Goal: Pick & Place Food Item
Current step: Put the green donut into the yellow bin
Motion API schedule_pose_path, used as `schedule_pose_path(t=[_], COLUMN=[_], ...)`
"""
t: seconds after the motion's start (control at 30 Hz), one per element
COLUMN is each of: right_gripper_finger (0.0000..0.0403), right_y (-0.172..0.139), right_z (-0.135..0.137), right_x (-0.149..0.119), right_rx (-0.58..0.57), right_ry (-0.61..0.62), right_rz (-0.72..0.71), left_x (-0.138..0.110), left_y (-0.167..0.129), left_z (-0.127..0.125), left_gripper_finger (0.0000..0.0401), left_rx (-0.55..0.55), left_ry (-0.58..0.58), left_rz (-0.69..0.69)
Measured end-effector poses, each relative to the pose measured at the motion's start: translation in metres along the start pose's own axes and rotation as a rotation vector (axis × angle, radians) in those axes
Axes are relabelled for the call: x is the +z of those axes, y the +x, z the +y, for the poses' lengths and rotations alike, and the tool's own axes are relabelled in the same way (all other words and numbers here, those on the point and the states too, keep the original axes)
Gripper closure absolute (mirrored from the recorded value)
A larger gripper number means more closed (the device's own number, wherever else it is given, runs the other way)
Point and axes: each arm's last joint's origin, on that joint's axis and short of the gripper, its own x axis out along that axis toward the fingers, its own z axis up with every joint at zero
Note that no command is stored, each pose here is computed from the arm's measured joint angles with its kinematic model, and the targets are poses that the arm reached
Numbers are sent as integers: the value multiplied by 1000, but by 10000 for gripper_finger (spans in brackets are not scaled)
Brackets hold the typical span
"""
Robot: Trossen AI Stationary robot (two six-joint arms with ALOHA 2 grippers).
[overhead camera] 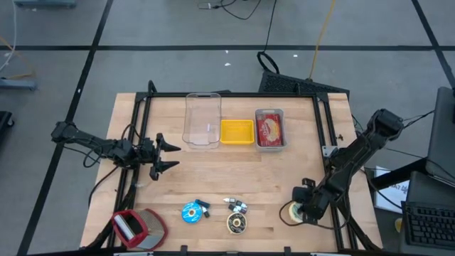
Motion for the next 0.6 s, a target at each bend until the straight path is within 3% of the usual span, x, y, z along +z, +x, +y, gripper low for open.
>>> schedule_pose_path(t=[0.3,0.43,0.6], right_gripper_finger=[342,348,346], right_y=[-18,-27,-36], right_z=[4,9,9], right_x=[14,28,50], right_rx=[126,137,-37], right_ry=[16,-73,-252], right_rz=[-130,-357,-702], left_x=[0,0,0], left_y=[0,0,0], left_z=[0,0,0], left_gripper_finger=[128,127,127], left_rx=[0,0,-1], left_ry=[0,0,-2], left_rz=[0,0,-5])
